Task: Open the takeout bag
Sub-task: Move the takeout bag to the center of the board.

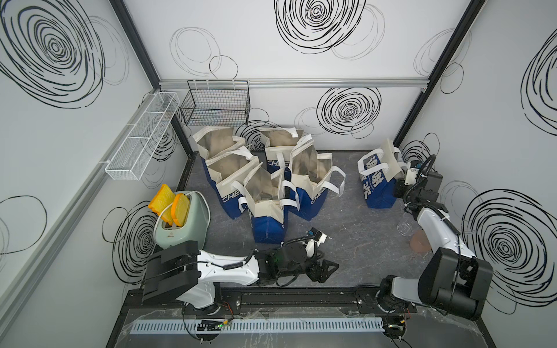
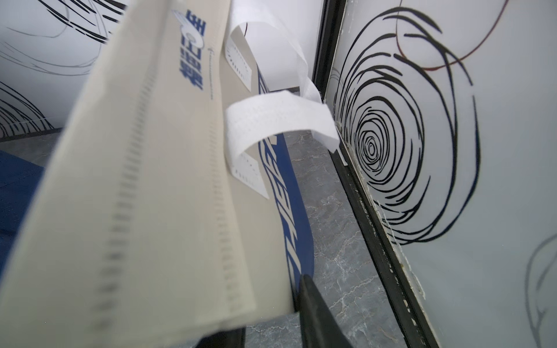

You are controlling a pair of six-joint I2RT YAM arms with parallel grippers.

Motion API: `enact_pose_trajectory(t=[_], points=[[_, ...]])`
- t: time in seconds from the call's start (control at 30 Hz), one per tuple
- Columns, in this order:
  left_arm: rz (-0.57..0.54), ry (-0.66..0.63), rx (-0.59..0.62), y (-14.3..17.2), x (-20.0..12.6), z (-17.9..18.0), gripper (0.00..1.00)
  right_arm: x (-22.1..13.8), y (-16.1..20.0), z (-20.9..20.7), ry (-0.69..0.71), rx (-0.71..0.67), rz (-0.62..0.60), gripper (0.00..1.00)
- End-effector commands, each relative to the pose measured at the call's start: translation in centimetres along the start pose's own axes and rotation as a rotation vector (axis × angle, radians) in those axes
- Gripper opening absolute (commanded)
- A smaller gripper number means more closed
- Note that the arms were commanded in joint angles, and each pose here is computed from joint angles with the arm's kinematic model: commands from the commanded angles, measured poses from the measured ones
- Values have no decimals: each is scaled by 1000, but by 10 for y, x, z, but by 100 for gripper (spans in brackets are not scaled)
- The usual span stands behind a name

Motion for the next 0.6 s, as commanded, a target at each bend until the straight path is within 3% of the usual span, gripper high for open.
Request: enact_pose_trajectory(t=[0.0, 0.2, 0.57], points=[[-16, 21, 8, -2, -2, -6, 79, 1, 3, 2, -29, 7, -20, 30], [-21, 6, -6, 1, -4, -2, 79, -2, 17, 7, -44, 12, -25, 32], [-18, -2, -8, 5, -10, -1, 79, -6, 25, 9, -16, 43, -53, 14]])
Point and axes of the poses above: each gripper's point midway between its finger pads, its own x axis out along the fingers, its own z axis along the line the jaws close on, y = z × x, the point moved 9 cm from there along -x, back along the fingers, and after that the axes turned 4 degrees about -x, right-handed, at the moved point
